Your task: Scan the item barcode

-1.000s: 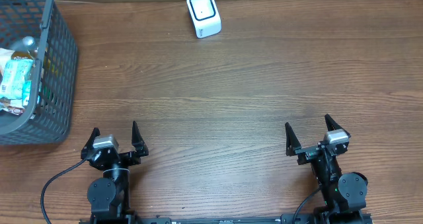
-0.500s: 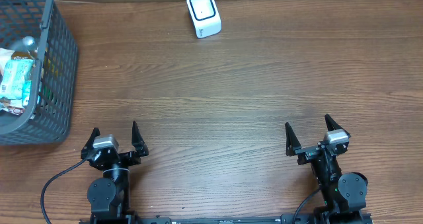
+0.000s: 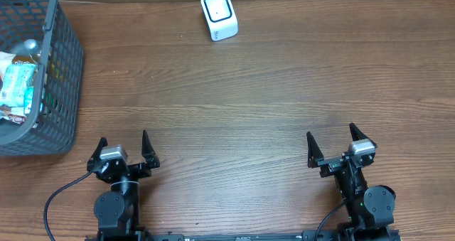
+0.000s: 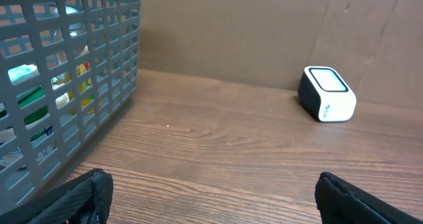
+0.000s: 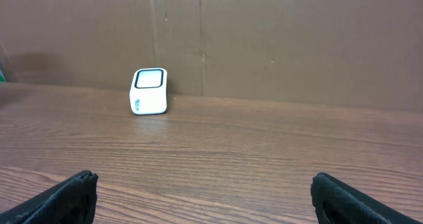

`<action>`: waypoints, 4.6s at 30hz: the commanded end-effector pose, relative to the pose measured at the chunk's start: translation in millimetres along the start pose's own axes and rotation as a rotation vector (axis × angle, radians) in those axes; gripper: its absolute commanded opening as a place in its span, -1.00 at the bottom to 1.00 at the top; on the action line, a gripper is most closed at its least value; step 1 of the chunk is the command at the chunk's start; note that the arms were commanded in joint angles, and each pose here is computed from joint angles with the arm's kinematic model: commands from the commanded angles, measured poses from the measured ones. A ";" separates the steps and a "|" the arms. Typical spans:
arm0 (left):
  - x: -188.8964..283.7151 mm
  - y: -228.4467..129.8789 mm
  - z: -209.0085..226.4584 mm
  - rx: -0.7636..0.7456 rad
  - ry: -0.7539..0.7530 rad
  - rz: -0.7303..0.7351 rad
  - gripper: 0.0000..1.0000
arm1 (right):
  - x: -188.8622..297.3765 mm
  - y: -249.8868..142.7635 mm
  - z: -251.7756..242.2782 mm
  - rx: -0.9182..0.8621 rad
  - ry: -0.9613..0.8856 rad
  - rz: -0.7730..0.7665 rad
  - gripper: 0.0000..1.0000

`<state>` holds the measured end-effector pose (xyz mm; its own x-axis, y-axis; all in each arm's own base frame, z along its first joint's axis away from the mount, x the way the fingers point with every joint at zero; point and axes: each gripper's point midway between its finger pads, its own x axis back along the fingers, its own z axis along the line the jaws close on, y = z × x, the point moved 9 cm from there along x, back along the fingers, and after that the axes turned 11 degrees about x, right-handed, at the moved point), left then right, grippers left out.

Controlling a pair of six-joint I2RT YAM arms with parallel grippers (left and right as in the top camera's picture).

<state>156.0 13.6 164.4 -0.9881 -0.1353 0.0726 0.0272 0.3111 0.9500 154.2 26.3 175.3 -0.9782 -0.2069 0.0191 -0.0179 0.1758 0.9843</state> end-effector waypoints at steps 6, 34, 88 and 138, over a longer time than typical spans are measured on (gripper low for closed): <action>0.2 0.4 0.9 0.011 0.004 -0.009 0.99 | -0.1 -3.0 -0.8 0.005 -0.012 0.002 1.00; 0.4 5.8 -0.6 0.015 -0.004 -0.044 0.99 | -0.1 -3.0 -0.8 0.005 -0.012 0.002 1.00; -88.8 176.7 -104.9 0.140 -0.258 0.574 0.99 | -0.1 -3.0 -0.8 0.005 -0.012 0.002 1.00; -89.3 171.4 -86.9 0.099 -0.054 0.568 0.99 | -0.1 -3.0 -0.8 0.005 -0.012 0.002 1.00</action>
<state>261.3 -7.8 339.6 -0.8129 0.1755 0.5553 0.5745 0.3972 0.7156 154.1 26.3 175.1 -0.9782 -0.2065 0.0199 -0.0171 0.1759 0.9842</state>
